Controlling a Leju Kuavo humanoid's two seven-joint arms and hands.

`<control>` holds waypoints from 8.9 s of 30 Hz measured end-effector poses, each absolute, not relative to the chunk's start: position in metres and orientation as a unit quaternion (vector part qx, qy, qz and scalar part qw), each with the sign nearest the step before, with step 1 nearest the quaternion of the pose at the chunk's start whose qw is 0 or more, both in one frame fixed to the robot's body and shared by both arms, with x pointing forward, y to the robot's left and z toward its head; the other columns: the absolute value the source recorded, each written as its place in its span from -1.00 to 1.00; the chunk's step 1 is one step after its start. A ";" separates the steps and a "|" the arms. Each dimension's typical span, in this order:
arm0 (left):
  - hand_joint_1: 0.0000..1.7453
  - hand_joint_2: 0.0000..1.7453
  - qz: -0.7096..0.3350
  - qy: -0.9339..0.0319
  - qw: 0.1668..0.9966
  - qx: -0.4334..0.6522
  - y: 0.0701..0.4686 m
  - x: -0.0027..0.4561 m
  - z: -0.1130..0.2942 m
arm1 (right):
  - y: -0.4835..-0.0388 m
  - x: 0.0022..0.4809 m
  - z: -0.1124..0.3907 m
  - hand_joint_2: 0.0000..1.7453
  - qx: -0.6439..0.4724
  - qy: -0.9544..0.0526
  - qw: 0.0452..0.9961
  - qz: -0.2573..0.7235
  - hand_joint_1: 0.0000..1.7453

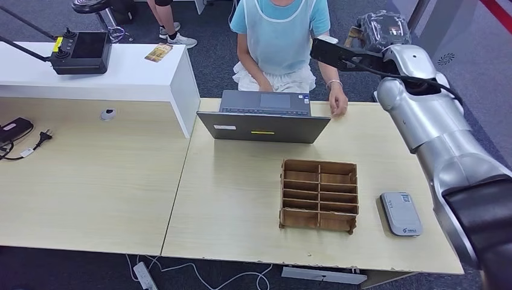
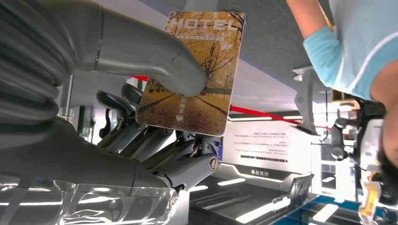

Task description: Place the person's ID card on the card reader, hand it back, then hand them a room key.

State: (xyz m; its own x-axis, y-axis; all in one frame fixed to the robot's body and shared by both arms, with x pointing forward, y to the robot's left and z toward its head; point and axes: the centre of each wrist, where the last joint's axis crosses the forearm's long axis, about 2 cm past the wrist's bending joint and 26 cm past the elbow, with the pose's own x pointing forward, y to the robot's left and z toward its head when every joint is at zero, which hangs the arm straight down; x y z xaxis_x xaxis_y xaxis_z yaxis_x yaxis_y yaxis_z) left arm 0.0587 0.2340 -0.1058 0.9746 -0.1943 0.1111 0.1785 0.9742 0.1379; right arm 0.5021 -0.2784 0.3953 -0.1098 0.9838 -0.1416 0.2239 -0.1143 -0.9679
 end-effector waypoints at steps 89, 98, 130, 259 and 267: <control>-1.00 -1.00 0.003 -0.043 0.996 0.080 0.228 0.048 -0.106 | -0.349 0.313 0.254 -1.00 -0.091 -0.878 0.439 0.169 -1.00; -1.00 -1.00 0.019 -0.044 0.996 0.080 0.228 0.046 -0.106 | -0.345 0.262 0.218 0.50 -0.095 -0.869 0.450 0.181 -1.00; -1.00 -1.00 0.018 -0.034 0.996 0.078 0.227 0.045 -0.106 | -0.313 0.191 0.190 1.00 -0.423 -0.751 0.356 0.362 -1.00; -1.00 -1.00 0.012 -0.030 0.997 0.075 0.231 0.047 -0.107 | -0.280 0.224 0.129 1.00 -0.458 -0.569 0.427 0.533 -0.23; -1.00 -1.00 0.011 -0.031 0.997 0.073 0.229 0.047 -0.106 | -0.277 0.223 0.125 1.00 -0.459 -0.561 0.432 0.536 -0.21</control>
State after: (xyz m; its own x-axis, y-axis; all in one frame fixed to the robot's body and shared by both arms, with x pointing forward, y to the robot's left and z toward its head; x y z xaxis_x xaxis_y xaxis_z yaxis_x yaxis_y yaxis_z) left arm 0.0469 0.2286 -0.1064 0.9979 0.0178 0.0626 -0.0268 0.9890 0.1452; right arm 0.2235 -0.2769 0.1250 -0.2056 0.9786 -0.0072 0.0516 0.0035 -0.9987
